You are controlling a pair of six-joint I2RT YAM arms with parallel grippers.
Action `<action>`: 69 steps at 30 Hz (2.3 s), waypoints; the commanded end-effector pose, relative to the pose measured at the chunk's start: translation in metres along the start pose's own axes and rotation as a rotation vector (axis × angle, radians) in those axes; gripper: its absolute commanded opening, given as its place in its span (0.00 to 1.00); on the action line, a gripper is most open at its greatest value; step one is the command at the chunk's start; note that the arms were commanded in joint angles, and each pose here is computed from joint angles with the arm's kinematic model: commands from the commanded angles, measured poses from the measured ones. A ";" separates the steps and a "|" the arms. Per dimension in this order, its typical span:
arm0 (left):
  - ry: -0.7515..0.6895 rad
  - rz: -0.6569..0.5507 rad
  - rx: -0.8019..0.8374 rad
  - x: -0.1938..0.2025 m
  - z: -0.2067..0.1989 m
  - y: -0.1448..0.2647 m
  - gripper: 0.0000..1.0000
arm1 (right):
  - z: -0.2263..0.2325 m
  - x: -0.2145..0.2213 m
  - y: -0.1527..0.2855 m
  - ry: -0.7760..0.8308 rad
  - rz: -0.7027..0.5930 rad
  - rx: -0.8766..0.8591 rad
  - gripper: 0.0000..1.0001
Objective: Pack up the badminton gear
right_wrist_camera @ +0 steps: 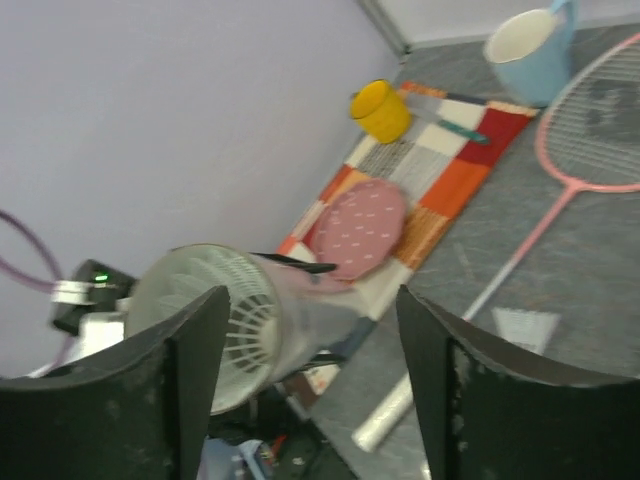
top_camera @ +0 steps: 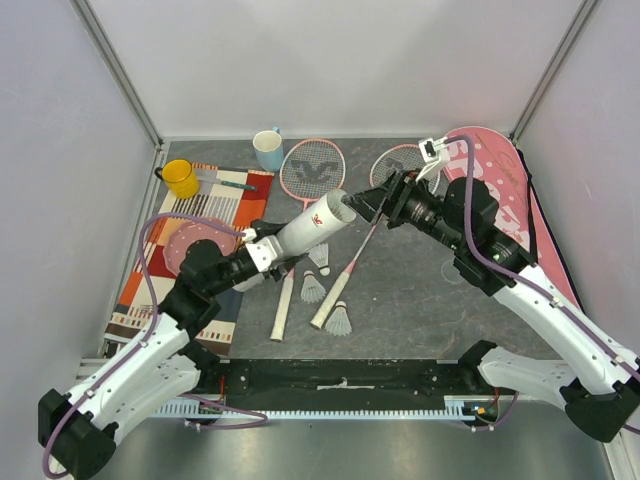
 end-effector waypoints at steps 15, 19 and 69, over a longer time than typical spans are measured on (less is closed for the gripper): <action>-0.094 -0.119 -0.379 -0.032 0.030 0.029 0.40 | -0.108 0.036 -0.040 0.093 0.332 0.302 0.88; -0.111 -0.148 -0.469 -0.037 0.035 0.039 0.40 | -0.107 0.097 -0.049 0.398 0.372 0.129 0.88; -0.127 -0.117 -0.268 -0.026 0.020 0.024 0.40 | -0.073 0.056 0.002 0.579 0.275 0.191 0.00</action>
Point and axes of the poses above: each gripper's point midway between its finger pads, its own y axis back along the fingers, its own z axis along the line the jaws close on, x = y × z, the point moved 9 cm from there along y, back along the fingers
